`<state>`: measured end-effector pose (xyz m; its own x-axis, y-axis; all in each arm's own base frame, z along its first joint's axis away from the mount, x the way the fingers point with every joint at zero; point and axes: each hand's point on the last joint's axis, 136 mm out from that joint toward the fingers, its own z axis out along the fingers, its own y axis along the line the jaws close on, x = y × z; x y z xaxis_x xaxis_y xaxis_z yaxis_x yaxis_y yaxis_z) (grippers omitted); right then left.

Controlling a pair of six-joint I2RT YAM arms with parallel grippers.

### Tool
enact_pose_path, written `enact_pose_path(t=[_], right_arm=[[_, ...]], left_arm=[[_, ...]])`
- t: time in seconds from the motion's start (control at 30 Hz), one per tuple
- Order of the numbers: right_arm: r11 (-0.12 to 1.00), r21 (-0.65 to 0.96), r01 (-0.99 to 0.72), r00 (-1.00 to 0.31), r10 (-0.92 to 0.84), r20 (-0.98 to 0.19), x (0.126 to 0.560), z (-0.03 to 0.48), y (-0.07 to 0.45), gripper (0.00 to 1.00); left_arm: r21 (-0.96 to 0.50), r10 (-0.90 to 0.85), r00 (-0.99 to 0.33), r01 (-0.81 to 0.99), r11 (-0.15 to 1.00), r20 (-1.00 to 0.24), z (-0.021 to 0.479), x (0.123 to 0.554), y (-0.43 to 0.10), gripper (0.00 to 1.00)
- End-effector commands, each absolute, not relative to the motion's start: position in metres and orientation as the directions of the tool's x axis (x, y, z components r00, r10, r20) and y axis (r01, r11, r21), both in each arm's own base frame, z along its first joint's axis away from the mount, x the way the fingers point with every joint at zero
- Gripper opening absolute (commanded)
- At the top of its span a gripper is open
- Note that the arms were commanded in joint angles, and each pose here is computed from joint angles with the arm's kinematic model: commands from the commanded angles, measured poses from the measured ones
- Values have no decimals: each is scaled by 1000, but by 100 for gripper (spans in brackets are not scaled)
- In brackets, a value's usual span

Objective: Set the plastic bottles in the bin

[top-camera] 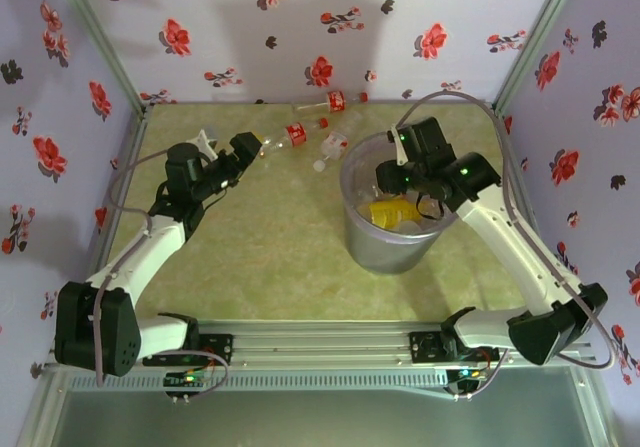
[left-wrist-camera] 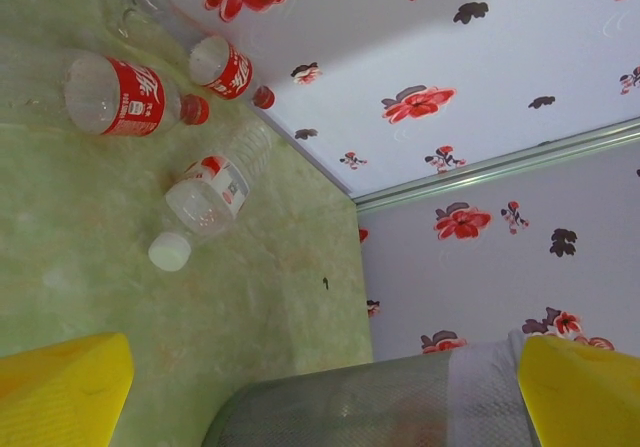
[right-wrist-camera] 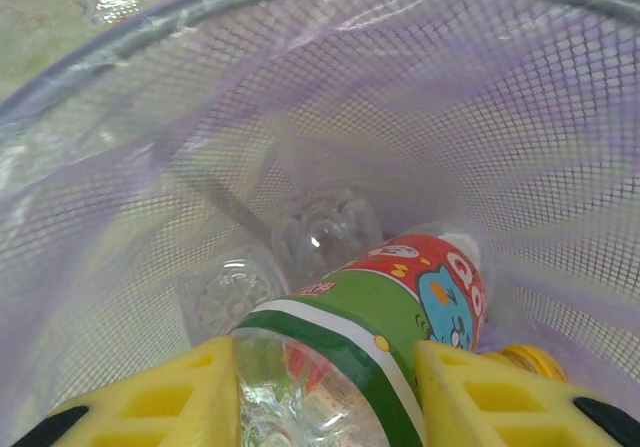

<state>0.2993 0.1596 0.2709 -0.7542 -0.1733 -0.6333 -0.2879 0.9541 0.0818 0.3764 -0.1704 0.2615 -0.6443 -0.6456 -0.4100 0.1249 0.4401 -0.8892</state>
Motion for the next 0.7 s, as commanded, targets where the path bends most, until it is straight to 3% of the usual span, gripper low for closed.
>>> enact_pose_path(t=[0.0,0.27,0.67], right_arm=[[970,-63,-237,-870,-241,-430,275,218,122,44],[980,-103,-168,-851,-197,-488,282,254,85,45],[987,-15,-161,-906,-154,-395,280,184,96,44]], left_arm=[[-887,-634,-647,152,437,-423,266,378,-174,99],[-881,-628,-648,151,448,-431,264,378,-173,99],[-875,-620,-648,156,459,-441,264,376,-173,99]])
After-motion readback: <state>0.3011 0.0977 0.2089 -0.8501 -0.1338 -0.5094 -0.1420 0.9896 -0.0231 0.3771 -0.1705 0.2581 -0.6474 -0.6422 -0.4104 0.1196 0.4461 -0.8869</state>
